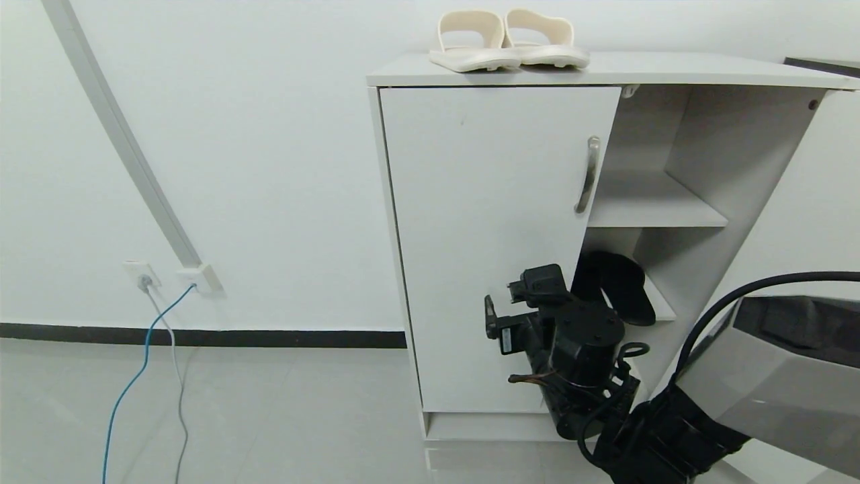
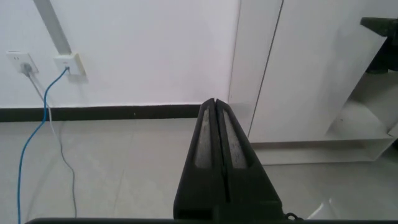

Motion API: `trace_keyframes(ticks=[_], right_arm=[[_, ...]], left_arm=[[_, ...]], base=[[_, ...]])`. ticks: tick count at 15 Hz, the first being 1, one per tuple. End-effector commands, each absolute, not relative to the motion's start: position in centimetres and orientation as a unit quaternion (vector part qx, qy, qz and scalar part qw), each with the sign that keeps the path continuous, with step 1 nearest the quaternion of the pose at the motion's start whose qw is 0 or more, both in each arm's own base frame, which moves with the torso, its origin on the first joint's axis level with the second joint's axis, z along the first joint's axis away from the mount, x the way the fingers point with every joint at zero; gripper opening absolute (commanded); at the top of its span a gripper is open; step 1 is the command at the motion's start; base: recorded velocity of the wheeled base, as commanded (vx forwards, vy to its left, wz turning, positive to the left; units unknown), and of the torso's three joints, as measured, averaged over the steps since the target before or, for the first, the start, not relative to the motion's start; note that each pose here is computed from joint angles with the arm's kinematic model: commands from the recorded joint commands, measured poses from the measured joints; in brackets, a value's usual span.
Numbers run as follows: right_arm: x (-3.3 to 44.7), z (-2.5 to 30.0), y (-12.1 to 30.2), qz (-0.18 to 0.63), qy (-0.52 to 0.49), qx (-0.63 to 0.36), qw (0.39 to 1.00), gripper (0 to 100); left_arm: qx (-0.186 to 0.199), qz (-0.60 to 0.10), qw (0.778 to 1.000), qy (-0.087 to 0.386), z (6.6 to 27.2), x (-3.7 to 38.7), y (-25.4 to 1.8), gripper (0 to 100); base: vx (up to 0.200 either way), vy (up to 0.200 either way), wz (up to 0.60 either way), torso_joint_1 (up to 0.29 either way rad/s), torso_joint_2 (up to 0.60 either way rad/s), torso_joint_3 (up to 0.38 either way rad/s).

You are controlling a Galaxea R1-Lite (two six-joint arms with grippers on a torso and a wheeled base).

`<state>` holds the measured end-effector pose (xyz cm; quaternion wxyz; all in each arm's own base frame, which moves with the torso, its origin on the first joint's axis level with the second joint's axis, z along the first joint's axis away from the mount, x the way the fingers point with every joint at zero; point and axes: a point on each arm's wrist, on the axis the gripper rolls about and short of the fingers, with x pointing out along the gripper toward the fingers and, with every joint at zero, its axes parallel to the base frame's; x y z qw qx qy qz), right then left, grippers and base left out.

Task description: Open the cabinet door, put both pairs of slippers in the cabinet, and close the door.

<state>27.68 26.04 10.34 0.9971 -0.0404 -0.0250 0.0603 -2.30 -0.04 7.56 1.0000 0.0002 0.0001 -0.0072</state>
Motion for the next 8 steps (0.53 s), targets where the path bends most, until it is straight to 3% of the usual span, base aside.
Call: trace_keyframes(ticks=[1,8], right_arm=[[27.69,10.35,25.96,0.058,-0.025,-0.042,0.997,100],[27.68,10.41,25.95,0.058,-0.025,-0.043,0.997,100]], left_arm=[[0.000,-0.007,1.000,0.001,7.56,-2.29,-0.04,0],[-0.001,-0.007,1.000,0.001,7.56,-2.29,-0.04,0]], base=[[0.000,0.000,0.00,0.000,0.00,0.000],[0.000,0.000,0.00,0.000,0.00,0.000]])
